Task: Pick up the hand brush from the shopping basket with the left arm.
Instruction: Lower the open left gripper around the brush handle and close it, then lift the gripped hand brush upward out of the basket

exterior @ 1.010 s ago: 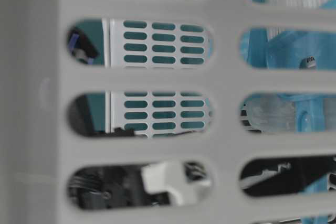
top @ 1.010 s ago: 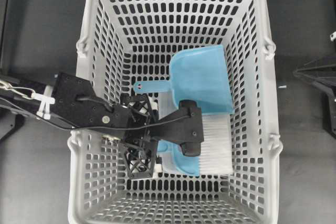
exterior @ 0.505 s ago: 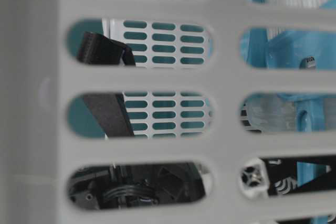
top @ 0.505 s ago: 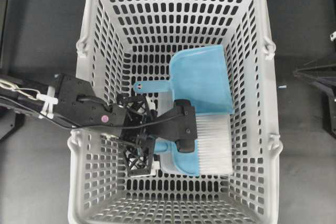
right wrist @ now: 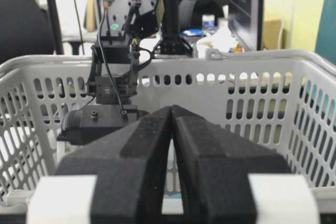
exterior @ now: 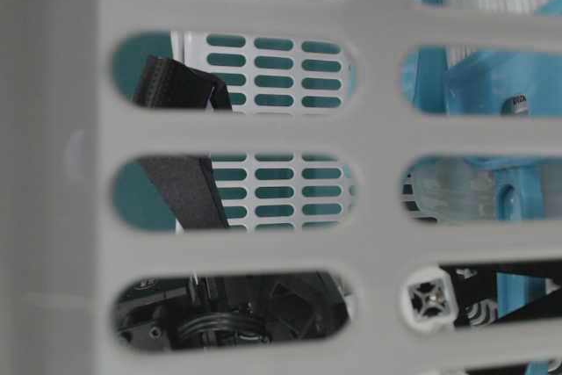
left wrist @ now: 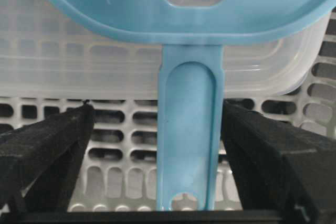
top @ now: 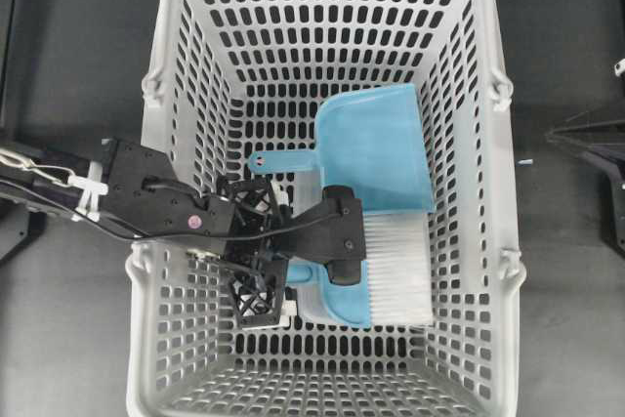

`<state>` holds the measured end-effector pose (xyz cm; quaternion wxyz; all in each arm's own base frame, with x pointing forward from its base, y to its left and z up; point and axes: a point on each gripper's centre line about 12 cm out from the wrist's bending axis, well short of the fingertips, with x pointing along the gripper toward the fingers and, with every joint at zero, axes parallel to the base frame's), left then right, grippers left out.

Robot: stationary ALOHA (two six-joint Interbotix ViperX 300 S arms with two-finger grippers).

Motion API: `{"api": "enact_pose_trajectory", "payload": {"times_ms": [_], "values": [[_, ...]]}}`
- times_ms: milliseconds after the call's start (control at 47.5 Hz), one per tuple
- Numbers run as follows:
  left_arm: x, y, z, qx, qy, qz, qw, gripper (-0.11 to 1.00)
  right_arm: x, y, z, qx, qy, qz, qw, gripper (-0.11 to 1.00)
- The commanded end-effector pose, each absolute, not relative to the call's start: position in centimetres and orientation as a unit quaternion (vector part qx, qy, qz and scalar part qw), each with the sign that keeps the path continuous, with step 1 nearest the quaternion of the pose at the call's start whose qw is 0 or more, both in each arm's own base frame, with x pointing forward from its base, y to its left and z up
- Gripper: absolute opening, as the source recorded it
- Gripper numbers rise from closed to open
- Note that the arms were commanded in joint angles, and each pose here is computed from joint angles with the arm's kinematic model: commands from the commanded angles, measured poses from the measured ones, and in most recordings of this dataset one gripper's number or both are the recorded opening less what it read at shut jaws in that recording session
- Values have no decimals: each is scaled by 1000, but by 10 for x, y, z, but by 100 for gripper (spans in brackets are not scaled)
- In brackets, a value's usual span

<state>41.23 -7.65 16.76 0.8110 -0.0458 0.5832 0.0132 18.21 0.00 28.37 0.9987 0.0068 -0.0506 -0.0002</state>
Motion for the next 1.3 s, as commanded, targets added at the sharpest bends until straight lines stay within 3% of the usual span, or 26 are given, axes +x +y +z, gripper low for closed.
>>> {"api": "enact_pose_trajectory", "payload": {"times_ms": [0,84,253,926,1284], "values": [[414,-78,173,-46,576,11,816,88,183,0,285,10,-53,-2,999,0],[414,-79,173,-45,576,9,816,74,183,0,286,10,-54,-2,999,0],[414,-81,174,-44,571,6,820,27,183,0,285,10,-53,-2,999,0],[417,-80,180,-14,562,-16,827,26,183,-1,283,10,-48,-2,999,0],[409,-69,282,-30,462,-24,886,26,183,-1,283,10,-48,-3,999,0]]}}
